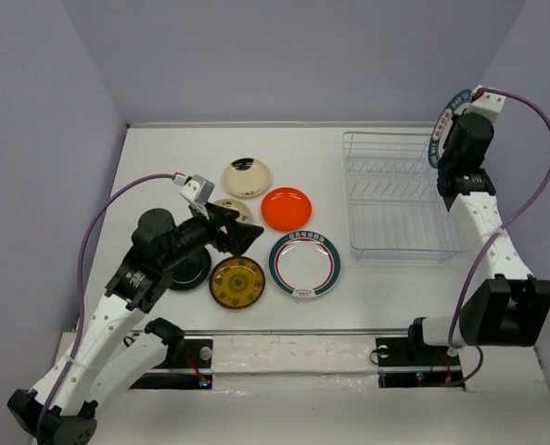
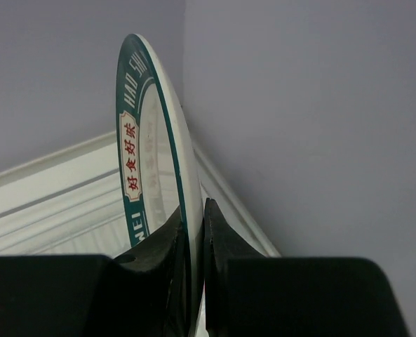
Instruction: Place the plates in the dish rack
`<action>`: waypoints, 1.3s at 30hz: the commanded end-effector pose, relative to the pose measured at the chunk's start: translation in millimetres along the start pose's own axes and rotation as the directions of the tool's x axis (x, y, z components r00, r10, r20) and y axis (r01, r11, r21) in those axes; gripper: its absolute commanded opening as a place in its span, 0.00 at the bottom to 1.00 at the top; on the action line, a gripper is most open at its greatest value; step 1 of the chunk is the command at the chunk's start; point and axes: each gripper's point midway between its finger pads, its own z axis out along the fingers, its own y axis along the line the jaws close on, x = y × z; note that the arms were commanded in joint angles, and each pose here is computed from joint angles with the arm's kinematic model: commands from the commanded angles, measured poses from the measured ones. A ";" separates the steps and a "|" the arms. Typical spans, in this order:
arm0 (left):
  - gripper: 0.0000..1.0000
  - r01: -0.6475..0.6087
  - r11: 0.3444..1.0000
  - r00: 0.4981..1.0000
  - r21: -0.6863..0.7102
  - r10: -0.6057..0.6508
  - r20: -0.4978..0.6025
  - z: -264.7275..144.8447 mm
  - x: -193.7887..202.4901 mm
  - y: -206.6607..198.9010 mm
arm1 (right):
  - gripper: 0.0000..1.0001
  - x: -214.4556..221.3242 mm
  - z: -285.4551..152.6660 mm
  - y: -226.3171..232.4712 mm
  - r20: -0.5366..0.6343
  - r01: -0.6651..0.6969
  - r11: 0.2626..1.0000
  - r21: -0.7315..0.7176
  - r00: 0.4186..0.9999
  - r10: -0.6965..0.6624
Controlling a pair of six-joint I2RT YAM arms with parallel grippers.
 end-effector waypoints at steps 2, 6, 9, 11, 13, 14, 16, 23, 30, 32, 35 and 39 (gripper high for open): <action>0.99 -0.049 0.998 0.999 0.031 0.049 0.010 -5.7 -0.8 -12.6 | 0.07 -50.4 23.0 -6.1 0.187 0.068 0.998 -0.009 0.980 -0.065; 0.99 -0.059 0.997 0.998 0.046 0.058 0.013 -8.2 -0.2 -19.3 | 0.07 -33.4 34.5 -6.1 0.128 0.111 0.991 -0.073 0.987 -0.101; 0.99 -0.062 0.996 0.998 0.058 0.061 0.010 -8.5 0.5 -23.6 | 0.07 -19.9 37.6 -0.8 0.092 0.138 0.980 -0.141 0.988 -0.125; 0.99 -0.065 0.996 0.998 0.061 0.065 0.009 -8.8 1.0 -24.5 | 0.07 -10.0 39.2 1.7 0.069 0.160 0.971 -0.176 0.986 -0.151; 0.99 -0.065 0.996 0.998 0.061 0.065 0.008 -8.7 1.6 -24.9 | 0.07 -2.2 42.6 -3.0 0.051 0.184 0.969 -0.165 0.983 -0.178; 0.99 -0.064 0.996 0.998 0.058 0.064 0.006 -8.7 2.2 -24.5 | 0.07 0.7 42.4 -1.7 0.047 0.192 0.966 -0.175 0.981 -0.187; 0.99 -0.064 0.996 0.998 0.057 0.064 0.006 -8.3 2.1 -24.4 | 0.07 2.6 43.9 -3.4 0.045 0.200 0.962 -0.186 0.980 -0.195; 0.99 -0.063 0.997 0.998 0.055 0.063 0.002 -7.3 3.0 -23.7 | 0.07 20.5 53.5 -7.5 0.004 0.244 0.949 -0.201 0.969 -0.248; 0.99 -0.057 0.997 0.998 0.051 0.057 -0.011 -4.9 5.8 -21.9 | 0.07 36.4 61.2 -17.7 -0.030 0.245 0.950 -0.195 0.966 -0.256; 0.99 -0.057 0.997 0.998 0.051 0.058 -0.009 -4.8 5.5 -22.0 | 0.07 38.5 61.9 -14.9 -0.031 0.245 0.947 -0.209 0.966 -0.256; 0.99 -0.057 0.997 0.998 0.051 0.057 -0.011 -4.9 5.9 -22.0 | 0.07 51.2 62.5 -11.4 -0.053 0.247 0.941 -0.231 0.963 -0.265; 0.99 -0.056 0.997 0.998 0.048 0.056 -0.008 -5.1 5.4 -21.8 | 0.07 71.8 62.2 -7.0 -0.091 0.238 0.936 -0.259 0.959 -0.269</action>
